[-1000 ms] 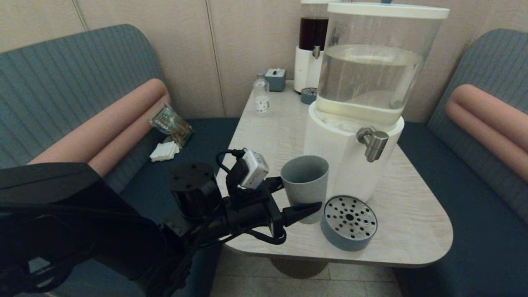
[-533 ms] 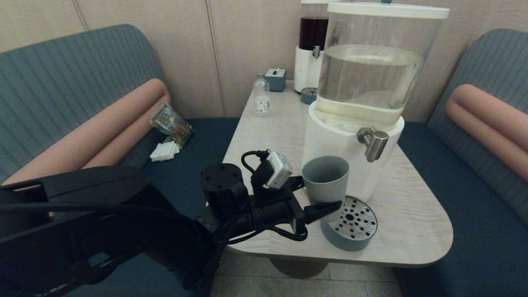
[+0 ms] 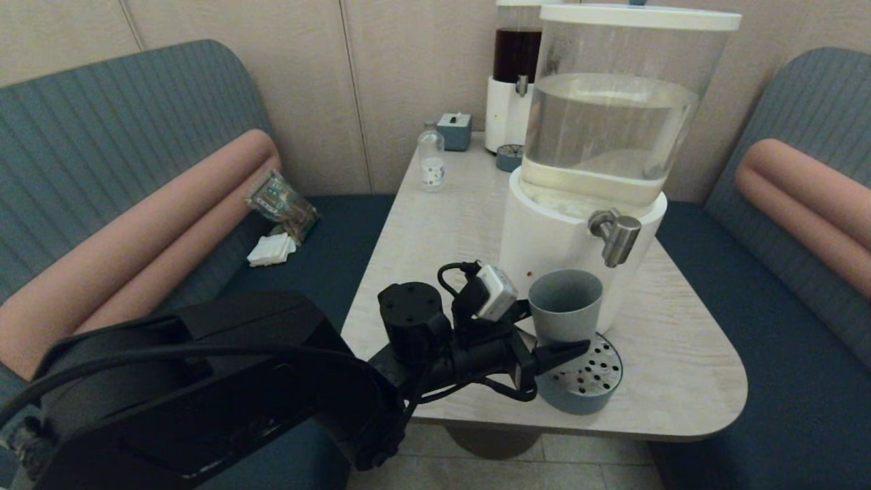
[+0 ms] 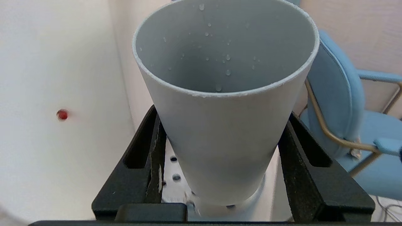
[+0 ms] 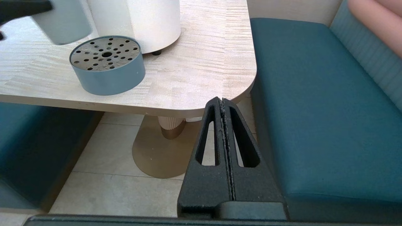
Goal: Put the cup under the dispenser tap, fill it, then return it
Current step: Place it under the water dispenser
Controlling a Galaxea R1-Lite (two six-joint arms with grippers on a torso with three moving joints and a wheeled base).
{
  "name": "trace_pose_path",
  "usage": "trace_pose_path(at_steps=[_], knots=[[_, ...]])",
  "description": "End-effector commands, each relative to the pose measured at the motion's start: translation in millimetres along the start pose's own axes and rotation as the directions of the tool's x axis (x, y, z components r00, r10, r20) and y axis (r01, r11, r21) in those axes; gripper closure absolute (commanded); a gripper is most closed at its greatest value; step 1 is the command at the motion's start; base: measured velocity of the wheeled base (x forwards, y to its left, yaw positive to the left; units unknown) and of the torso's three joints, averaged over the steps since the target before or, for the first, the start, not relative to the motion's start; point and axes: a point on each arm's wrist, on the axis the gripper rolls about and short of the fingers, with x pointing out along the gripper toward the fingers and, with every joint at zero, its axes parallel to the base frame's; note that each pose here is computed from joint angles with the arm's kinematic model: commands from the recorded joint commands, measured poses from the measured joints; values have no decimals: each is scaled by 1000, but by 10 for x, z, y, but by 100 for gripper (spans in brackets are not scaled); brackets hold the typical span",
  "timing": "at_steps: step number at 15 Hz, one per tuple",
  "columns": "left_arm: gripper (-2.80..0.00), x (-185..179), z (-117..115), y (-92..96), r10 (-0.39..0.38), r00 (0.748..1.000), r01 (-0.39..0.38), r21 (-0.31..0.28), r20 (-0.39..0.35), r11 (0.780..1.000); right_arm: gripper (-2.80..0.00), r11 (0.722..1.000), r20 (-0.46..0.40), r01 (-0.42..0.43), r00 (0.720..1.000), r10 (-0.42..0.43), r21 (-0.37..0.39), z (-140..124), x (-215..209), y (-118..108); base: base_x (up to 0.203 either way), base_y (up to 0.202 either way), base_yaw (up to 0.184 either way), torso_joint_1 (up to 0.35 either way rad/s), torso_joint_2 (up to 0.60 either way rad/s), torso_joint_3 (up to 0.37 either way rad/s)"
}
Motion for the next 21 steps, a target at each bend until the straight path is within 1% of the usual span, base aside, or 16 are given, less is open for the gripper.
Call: trace_pose_path(at_steps=[1,4,6,10,16,21], knots=[[0,92,-166,48,-4,1000,4,-1,1,1000,0,1000,-14,1,1000,-1,0,-42,10,-1,0,0,0,0,0,0],[0,163,-277,90,-4,1000,4,2,5,1000,0,1000,-13,0,1000,0,0,-38,9,-1,0,0,0,0,0,0],[0,188,-399,103,-4,1000,4,-4,-5,1000,0,1000,-13,1,1000,-1,0,-38,9,0,0,0,0,0,0,0],[0,253,-523,141,-4,1000,4,-4,-1,1000,0,1000,-14,0,1000,0,0,-42,10,-1,0,0,0,0,0,0],[0,300,-585,161,-6,1000,6,-1,3,1000,0,1000,-13,1,1000,-1,0,-38,9,0,0,0,0,0,0,0],[0,312,-574,160,-5,1000,5,0,8,1000,0,1000,-13,0,1000,0,0,-38,9,-1,0,0,0,0,0,0]])
